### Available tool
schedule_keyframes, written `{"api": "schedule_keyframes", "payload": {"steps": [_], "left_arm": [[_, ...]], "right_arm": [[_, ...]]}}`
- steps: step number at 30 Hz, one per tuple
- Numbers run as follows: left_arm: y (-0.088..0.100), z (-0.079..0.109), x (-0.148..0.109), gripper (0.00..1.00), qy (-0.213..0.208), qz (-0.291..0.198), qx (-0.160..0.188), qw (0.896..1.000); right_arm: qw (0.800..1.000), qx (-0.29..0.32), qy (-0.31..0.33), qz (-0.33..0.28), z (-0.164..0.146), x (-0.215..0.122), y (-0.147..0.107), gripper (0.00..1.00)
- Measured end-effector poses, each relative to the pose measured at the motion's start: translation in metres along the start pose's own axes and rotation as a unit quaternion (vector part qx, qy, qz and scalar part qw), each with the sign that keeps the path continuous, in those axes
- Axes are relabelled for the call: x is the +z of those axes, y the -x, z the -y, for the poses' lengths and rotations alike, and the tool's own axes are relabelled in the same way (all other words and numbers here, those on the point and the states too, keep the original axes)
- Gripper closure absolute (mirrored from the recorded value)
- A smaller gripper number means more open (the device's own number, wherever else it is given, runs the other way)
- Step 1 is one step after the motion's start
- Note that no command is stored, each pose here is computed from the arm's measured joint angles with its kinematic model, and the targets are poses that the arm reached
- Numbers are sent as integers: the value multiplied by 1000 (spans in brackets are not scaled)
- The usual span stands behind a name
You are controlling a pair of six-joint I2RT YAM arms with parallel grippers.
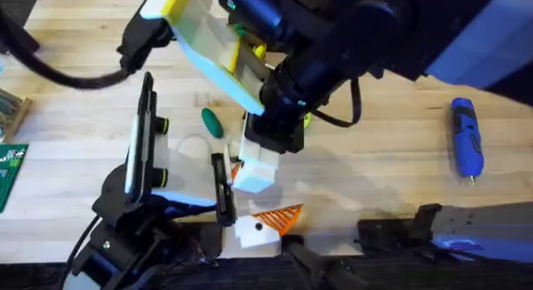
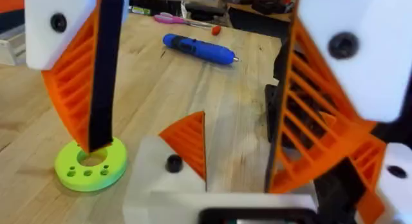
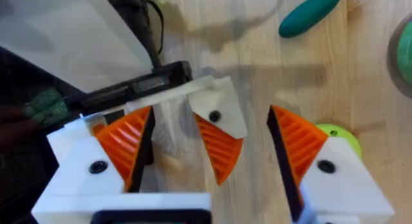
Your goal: Pick up the gripper from the table and insert it into the empty holder that is missing its gripper. Then pick up a screw, insert it into the mounting hole, and use the screwdriver to tighten it. Finally, clean up the table by picking up the vegetable and placing it into the bucket.
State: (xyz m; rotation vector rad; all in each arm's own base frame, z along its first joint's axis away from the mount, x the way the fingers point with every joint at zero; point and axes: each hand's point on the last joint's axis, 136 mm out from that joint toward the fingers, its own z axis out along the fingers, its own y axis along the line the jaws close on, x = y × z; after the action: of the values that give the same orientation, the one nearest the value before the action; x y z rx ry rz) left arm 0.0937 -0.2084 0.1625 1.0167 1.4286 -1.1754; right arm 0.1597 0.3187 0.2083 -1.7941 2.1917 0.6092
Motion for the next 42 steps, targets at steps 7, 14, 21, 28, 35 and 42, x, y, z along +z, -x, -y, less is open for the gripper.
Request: {"api": "schedule_keyframes", "payload": {"steps": [7,14,21,28,35,42], "left_arm": [[0,0,0,15,0,0,1,1000],[0,0,0,15,0,0,1,1000],[0,0,0,16,0,0,1,1000],[0,0,0,15,0,0,1,1000],[0,0,0,15,0,0,1,1000],[0,0,0,16,0,0,1,1000]], "right_arm": [[998,48,-20,19,19,-17,-4,9],[992,86,-62,66,33,-70,-19,8],[978,184,-85,56,57,-94,-58,8],[948,295,-109,55,72,-99,-113,8],[921,345,-150,103,48,-115,-154,8],[924,306,-154,172,7,-130,-156,9]]}}
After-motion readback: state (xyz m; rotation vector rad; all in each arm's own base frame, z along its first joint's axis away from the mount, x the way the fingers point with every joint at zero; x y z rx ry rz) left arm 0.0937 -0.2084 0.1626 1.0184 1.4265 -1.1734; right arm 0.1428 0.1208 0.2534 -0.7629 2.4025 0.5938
